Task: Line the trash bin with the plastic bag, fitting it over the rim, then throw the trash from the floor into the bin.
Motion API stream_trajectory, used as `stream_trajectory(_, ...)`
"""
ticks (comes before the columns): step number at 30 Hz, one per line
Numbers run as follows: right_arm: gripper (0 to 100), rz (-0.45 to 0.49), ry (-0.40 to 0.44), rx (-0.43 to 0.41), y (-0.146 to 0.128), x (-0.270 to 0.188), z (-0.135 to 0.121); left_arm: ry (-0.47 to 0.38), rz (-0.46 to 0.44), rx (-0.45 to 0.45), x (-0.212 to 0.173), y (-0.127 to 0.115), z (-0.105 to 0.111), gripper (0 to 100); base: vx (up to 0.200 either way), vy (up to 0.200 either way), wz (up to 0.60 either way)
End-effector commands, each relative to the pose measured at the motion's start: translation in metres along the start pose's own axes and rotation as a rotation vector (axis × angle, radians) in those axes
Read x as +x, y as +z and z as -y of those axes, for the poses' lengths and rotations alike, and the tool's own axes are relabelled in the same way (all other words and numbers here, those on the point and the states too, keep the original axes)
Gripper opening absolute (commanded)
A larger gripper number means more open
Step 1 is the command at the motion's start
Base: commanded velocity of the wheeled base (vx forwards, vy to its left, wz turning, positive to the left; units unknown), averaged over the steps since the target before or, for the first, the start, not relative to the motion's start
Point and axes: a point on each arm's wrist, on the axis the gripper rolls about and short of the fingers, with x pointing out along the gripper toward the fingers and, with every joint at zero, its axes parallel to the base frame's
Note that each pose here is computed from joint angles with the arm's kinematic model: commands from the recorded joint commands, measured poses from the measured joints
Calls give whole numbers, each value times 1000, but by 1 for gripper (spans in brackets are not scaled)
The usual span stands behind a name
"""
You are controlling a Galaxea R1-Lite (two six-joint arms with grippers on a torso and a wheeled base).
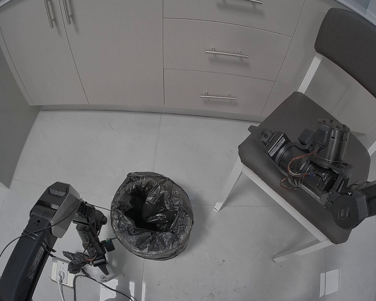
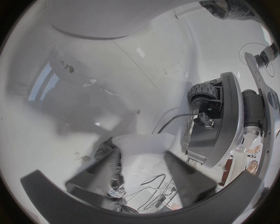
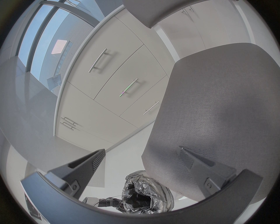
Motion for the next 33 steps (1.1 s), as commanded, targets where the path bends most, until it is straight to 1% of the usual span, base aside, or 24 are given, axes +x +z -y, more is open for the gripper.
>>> stream_trajectory(1,100,3,-1,-1,1,0,1,-3,0,1,1,0,1,0,0,0,0)
stream_trajectory(9,100,7,1,1,3,-1,0,-4,-2,7,2,2,2,0,0,0,0)
stream_trajectory(15,100,7,1,1,3,-2,0,1,0,-9,0,-3,-2,0,0,0,0)
stream_trajectory(19,100,5,1,1,2,-1,0,6,12,-53,-3,-16,-9,0,0,0,0)
stream_trajectory(21,100,4,0,1,2,-1,1,19,23,-70,-12,-21,-13,0,0,0,0)
stream_trajectory(25,100,4,0,1,2,-1,1,42,42,-104,-25,-22,-17,0,0,0,0)
stream_trajectory(29,100,7,1,1,3,-2,1,93,76,-176,-54,-14,-19,0,0,0,0)
stream_trajectory(33,100,7,1,1,3,-2,0,110,98,-301,-66,-8,-18,0,0,0,0)
